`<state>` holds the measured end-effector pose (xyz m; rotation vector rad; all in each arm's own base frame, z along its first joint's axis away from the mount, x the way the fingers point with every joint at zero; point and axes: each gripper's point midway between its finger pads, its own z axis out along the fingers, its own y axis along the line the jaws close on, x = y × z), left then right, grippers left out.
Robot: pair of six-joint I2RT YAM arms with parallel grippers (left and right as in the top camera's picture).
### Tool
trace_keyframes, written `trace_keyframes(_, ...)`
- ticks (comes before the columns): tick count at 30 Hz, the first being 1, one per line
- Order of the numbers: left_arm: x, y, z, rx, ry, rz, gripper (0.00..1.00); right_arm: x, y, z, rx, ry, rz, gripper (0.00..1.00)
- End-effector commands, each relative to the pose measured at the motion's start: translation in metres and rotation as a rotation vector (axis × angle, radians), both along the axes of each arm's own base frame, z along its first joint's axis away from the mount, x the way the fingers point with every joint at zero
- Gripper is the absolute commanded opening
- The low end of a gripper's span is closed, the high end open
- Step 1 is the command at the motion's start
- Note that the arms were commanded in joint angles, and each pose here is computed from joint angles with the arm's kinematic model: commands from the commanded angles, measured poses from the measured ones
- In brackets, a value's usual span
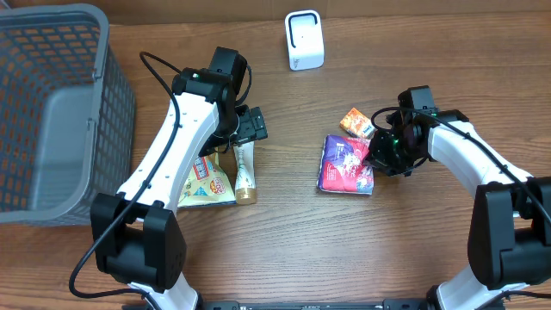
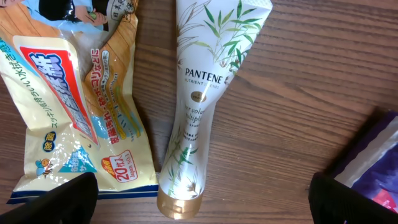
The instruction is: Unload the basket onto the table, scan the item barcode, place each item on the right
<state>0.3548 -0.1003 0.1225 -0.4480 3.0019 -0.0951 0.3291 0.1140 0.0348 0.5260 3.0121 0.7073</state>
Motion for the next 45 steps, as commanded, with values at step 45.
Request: trace_keyframes(45, 0.012, -0.006, 0.000, -0.013, -0.053, -0.026, 1.00, 0.294, 0.080, 0.160, 0.413, -0.655, -0.266, 0.04)
